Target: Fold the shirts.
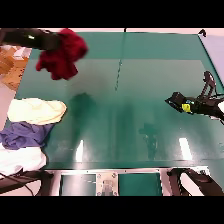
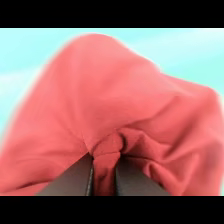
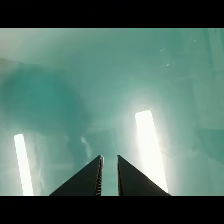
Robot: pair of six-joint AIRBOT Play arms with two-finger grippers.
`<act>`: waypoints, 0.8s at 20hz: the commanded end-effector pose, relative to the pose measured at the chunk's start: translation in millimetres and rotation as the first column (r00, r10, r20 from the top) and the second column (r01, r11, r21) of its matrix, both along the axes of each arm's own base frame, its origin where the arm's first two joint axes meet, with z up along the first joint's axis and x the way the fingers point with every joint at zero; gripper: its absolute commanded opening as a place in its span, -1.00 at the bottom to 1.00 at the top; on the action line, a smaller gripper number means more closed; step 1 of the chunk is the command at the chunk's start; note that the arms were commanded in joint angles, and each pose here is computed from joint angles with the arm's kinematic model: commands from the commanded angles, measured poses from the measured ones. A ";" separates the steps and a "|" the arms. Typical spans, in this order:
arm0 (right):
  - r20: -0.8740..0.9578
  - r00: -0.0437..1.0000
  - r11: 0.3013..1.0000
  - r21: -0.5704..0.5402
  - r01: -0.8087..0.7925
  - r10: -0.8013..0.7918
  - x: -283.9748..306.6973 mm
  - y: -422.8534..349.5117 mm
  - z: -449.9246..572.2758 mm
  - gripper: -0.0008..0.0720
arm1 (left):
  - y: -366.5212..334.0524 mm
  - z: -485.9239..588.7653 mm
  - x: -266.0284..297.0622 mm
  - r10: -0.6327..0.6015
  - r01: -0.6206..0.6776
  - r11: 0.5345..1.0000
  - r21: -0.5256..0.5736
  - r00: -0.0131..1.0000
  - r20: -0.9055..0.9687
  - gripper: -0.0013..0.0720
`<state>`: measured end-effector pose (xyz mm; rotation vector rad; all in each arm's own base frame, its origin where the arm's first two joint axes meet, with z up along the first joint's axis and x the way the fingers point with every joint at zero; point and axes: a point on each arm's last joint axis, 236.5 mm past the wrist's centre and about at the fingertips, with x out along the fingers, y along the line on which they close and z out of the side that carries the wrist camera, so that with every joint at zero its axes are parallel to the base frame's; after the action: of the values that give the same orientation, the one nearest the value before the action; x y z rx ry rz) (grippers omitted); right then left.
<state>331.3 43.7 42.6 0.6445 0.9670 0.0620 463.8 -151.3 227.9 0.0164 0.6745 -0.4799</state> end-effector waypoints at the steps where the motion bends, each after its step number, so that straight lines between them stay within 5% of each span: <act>1: -0.020 1.000 1.000 0.003 -0.023 0.023 -5.0 -0.7 7.6 -0.65 | -104.6 -20.6 -51.7 -0.221 0.210 0.972 -0.105 0.970 -0.106 -0.89; 8: -0.072 0.996 0.998 0.019 -0.058 0.059 -17.5 6.3 2.8 -0.57 | -234.6 -196.3 -119.5 -0.398 0.392 0.915 -0.099 0.832 -0.386 -0.89; 9: -0.078 0.995 0.998 0.021 -0.061 0.063 -18.9 7.0 2.2 -0.37 | -240.1 -198.8 -121.5 -0.394 0.374 0.918 -0.130 0.826 -0.403 -0.54; 10: -0.085 0.994 0.998 0.023 -0.066 0.068 -20.7 7.7 1.4 -0.14 | -240.9 -193.5 -119.3 -0.392 0.360 0.920 -0.156 0.826 -0.404 0.49; 11: -0.093 0.993 0.997 0.024 -0.070 0.072 -22.7 7.5 0.6 0.04 | -235.7 -184.2 -113.2 -0.380 0.341 0.925 -0.167 0.832 -0.404 0.90; 16: -0.163 0.982 0.996 0.002 -0.094 0.093 -38.4 5.0 -17.1 0.15 | -146.1 -122.2 -68.1 -0.295 0.271 0.955 -0.117 0.854 -0.429 0.89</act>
<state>301.9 50.6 36.4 0.6222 1.1121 0.1008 387.3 -340.3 88.9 -0.0517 1.0572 -0.8441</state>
